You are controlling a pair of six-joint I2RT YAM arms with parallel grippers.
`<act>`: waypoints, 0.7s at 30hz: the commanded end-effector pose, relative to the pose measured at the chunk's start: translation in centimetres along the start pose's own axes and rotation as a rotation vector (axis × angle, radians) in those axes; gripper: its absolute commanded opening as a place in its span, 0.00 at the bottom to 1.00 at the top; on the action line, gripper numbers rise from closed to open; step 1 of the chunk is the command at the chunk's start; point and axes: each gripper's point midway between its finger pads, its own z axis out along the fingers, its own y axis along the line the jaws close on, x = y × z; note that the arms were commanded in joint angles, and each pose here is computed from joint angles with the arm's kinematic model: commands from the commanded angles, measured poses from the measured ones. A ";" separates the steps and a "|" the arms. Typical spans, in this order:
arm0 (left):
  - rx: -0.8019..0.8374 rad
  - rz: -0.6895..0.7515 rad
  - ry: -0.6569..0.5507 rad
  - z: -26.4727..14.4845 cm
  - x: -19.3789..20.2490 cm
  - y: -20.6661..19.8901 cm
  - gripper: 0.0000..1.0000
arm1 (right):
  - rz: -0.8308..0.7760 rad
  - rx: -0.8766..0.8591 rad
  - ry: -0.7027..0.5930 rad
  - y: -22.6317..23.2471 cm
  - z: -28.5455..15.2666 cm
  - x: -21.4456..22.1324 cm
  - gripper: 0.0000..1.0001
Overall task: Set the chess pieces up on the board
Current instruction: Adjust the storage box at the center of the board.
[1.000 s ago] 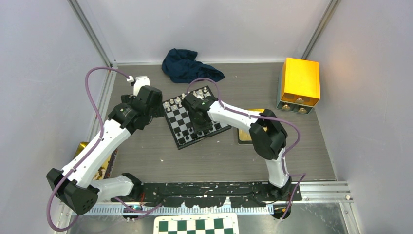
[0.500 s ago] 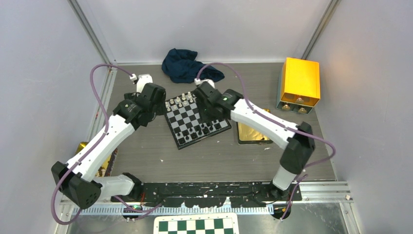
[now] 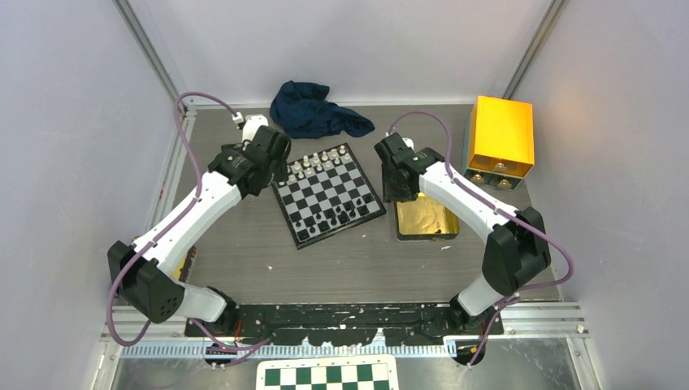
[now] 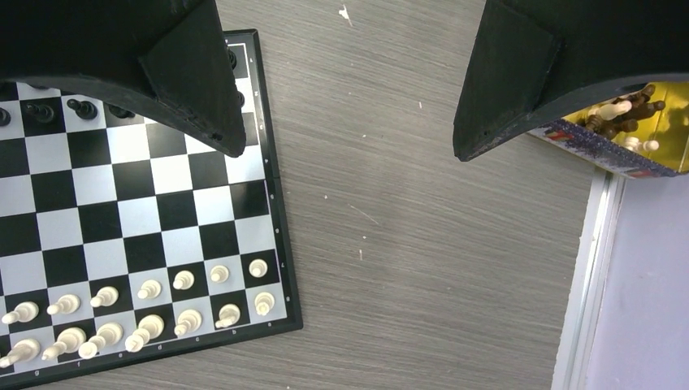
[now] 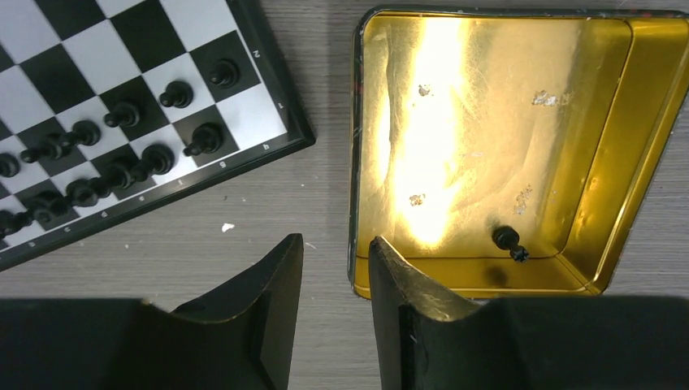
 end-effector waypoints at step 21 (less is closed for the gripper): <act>-0.024 0.011 0.007 1.8 -1.3 -2.0 1.00 | 0.091 -0.019 0.114 -1.4 7.5 0.6 0.34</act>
